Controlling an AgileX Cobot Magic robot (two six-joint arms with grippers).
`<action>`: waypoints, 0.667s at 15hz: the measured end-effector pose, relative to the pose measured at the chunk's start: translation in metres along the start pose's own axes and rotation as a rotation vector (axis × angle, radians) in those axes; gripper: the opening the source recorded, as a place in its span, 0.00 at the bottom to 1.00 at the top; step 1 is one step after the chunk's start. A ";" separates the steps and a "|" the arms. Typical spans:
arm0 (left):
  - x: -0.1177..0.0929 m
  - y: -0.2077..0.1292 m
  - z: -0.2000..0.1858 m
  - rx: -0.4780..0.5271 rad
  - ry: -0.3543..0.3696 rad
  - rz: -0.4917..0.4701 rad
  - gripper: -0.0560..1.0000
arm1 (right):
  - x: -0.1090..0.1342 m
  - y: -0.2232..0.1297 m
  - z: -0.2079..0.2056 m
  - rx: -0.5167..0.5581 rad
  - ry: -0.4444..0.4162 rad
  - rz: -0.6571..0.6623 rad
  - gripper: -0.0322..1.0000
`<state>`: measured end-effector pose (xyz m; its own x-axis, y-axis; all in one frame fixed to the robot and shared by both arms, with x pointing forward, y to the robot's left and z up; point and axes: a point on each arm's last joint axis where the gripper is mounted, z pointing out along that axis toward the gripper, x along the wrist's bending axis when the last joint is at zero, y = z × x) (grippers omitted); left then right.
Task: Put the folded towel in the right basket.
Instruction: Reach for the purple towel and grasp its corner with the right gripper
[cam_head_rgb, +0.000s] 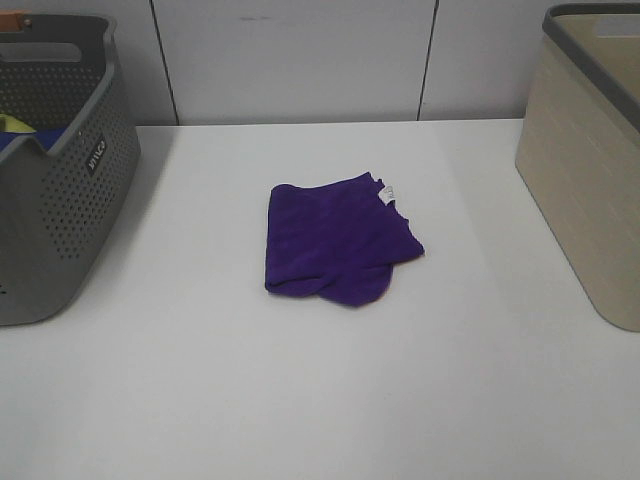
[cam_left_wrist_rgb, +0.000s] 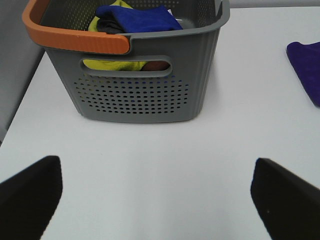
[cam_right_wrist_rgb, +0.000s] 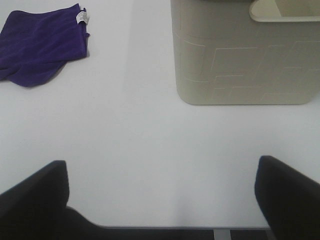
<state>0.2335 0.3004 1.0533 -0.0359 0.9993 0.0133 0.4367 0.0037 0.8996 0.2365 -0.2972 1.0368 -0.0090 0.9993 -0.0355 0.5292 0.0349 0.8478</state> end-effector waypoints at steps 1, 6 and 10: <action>0.000 0.000 0.000 0.000 0.000 0.000 0.99 | 0.000 0.000 0.000 0.000 0.000 0.000 0.97; 0.000 0.000 0.000 0.000 0.000 0.000 0.99 | -0.002 0.023 0.002 0.066 -0.003 -0.002 0.97; 0.000 0.000 0.000 0.000 0.000 0.000 0.99 | -0.004 0.146 0.018 0.247 0.053 0.021 0.97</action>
<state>0.2335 0.3004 1.0533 -0.0359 0.9993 0.0133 0.4367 0.0037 0.8996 0.3296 -0.2962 1.1511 -0.0373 0.9992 0.0138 0.7211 0.0173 0.6927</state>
